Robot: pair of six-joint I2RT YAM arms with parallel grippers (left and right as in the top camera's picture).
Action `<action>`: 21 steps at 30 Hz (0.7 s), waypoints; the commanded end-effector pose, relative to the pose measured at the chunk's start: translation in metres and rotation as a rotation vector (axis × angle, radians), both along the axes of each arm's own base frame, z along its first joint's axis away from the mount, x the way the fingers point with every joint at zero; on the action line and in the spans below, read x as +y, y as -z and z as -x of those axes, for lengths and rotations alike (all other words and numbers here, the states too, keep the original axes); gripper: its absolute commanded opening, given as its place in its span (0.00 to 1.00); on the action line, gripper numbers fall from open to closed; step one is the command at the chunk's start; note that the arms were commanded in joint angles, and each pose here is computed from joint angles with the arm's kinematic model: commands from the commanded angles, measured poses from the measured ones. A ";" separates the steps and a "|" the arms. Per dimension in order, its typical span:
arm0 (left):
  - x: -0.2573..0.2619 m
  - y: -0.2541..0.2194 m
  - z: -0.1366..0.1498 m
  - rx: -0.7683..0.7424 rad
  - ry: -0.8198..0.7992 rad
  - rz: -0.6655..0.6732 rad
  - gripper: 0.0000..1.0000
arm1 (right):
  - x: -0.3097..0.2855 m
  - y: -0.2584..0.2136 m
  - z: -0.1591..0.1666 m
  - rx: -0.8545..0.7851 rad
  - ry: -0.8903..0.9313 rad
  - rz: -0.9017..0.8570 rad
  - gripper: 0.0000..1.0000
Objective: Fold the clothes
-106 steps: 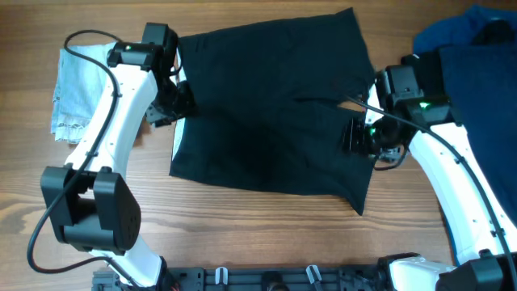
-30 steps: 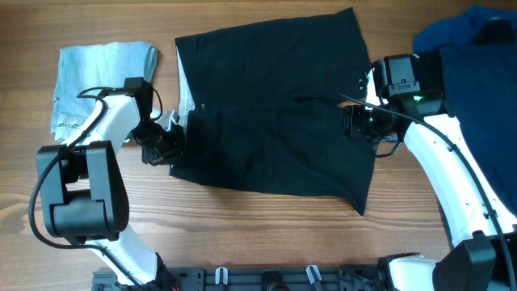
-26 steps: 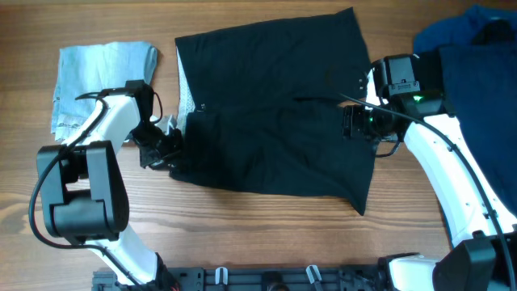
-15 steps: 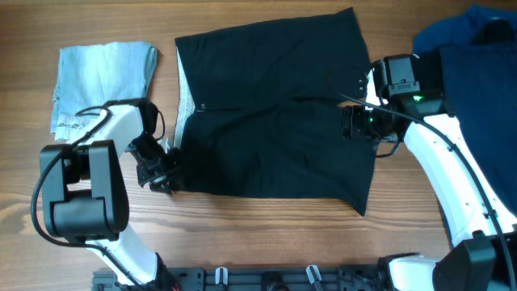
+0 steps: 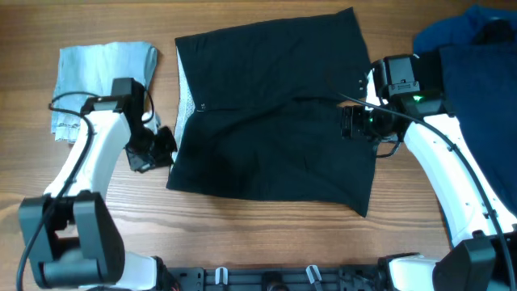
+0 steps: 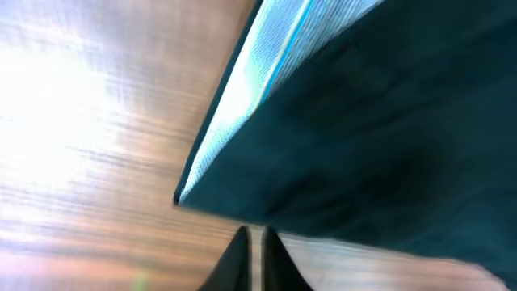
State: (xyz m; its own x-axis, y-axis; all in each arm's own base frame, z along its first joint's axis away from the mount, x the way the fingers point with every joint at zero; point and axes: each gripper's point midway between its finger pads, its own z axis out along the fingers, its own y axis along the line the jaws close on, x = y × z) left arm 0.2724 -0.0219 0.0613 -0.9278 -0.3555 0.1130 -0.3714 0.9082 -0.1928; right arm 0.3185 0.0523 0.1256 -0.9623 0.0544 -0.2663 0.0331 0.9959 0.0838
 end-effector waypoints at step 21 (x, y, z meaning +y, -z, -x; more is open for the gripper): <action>-0.033 0.080 0.048 0.197 -0.082 0.014 0.04 | -0.004 -0.002 -0.005 -0.010 0.000 0.017 0.81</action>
